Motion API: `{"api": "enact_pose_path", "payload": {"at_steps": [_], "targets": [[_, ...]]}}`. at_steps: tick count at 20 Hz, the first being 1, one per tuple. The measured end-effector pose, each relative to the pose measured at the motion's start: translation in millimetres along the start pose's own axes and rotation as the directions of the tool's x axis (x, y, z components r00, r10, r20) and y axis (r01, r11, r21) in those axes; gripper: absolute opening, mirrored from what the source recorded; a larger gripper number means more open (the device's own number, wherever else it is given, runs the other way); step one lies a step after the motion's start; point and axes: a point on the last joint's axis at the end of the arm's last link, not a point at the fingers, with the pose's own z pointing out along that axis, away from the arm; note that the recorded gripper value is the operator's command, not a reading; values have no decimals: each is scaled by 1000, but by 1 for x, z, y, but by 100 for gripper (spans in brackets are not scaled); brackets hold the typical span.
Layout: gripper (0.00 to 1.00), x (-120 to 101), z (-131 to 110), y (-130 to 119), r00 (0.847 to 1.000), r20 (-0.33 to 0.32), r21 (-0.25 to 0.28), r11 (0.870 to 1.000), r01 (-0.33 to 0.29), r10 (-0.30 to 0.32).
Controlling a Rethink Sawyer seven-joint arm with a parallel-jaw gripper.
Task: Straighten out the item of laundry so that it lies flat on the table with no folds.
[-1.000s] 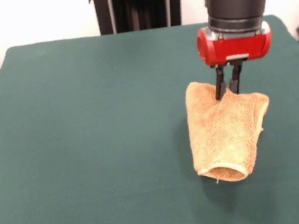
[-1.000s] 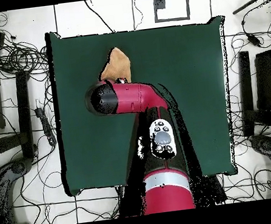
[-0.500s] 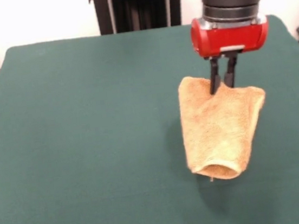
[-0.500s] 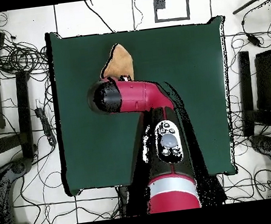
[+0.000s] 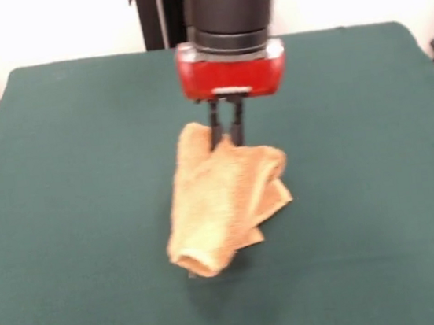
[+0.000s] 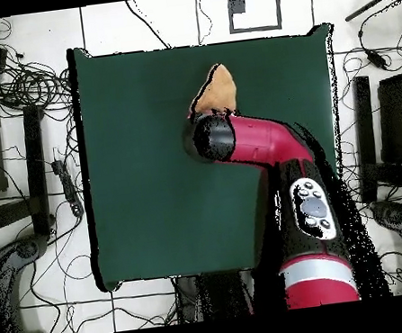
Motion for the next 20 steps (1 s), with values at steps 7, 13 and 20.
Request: {"api": "enact_pose_path", "payload": {"at_steps": [7, 13, 20], "targets": [[0, 19, 14, -45, 998, -41, -20, 998, -58, 57], [0, 26, 20, -47, 998, -46, -26, 998, -54, 53], [0, 25, 17, -31, 999, -30, -30, 999, -31, 30]]}}
